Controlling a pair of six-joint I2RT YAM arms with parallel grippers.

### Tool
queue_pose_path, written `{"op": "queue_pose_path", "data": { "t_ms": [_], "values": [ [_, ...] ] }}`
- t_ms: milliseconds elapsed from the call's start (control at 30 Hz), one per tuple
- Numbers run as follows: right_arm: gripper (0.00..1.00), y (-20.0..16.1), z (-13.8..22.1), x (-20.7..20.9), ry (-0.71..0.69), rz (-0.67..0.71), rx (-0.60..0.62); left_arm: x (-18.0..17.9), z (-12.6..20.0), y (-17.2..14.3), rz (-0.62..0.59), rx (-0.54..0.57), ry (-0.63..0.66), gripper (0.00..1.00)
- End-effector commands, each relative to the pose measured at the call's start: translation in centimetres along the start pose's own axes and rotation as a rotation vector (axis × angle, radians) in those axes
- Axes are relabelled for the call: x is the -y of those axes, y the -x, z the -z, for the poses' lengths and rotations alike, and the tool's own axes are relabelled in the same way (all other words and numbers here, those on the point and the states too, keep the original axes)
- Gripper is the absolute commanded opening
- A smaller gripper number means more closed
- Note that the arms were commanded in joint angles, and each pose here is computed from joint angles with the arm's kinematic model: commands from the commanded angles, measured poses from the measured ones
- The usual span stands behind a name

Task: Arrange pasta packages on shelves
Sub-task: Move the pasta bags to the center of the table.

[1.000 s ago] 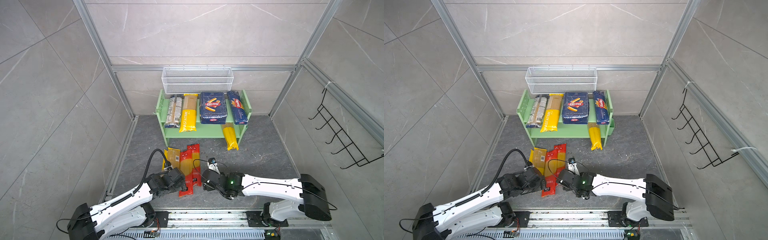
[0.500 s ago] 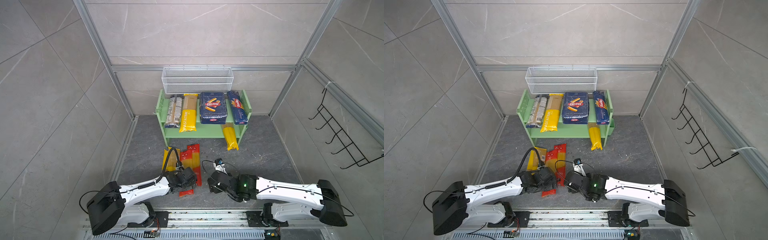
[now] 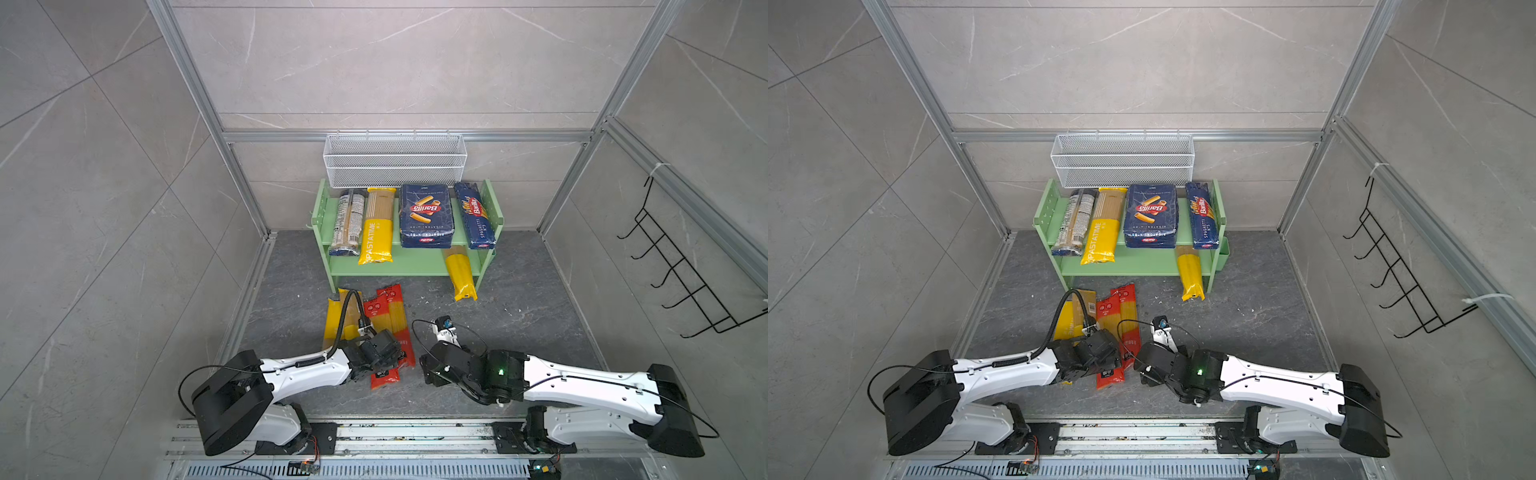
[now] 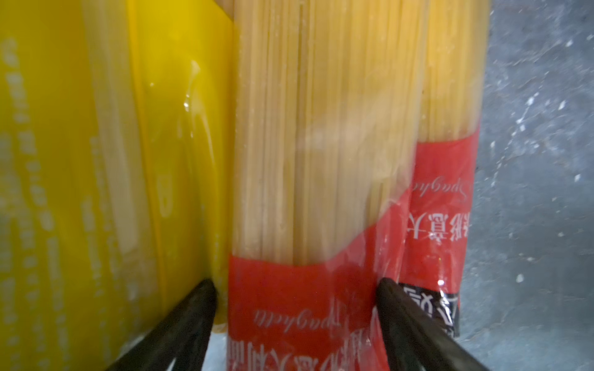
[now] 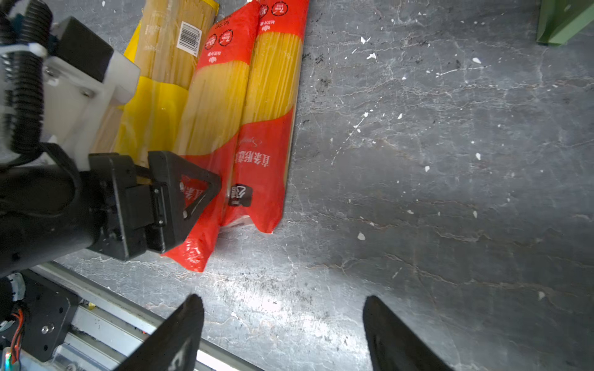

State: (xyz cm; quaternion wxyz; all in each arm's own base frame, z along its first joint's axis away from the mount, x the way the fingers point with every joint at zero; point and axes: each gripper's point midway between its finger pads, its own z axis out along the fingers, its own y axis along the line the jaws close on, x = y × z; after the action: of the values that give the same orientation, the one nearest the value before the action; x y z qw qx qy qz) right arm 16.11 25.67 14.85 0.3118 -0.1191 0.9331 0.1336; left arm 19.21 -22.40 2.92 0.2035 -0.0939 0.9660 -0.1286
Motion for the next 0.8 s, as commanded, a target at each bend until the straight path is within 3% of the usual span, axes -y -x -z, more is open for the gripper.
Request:
{"op": "queue_pose_path", "data": {
  "t_ms": [0, 167, 367, 767],
  "values": [
    [0.80, -0.5, 0.2, 1.1, -0.037, 0.028, -0.002, -3.4, -2.5, -5.6, 0.041, -0.214, 0.074, 0.78],
    [0.80, -0.4, 0.3, 1.1, -0.045, 0.038, -0.006, -3.3, -1.3, -6.8, 0.018, -0.225, 0.096, 0.82],
    [0.80, -0.1, 0.5, 1.3, -0.053, 0.045, 0.002, -0.3, 1.1, -7.6, -0.074, -0.214, 0.132, 0.89],
    [0.80, 0.2, 3.4, 4.0, -0.052, 0.010, 0.052, 1.3, -0.4, -8.4, -0.080, -0.233, 0.212, 0.88]
  ]
}}
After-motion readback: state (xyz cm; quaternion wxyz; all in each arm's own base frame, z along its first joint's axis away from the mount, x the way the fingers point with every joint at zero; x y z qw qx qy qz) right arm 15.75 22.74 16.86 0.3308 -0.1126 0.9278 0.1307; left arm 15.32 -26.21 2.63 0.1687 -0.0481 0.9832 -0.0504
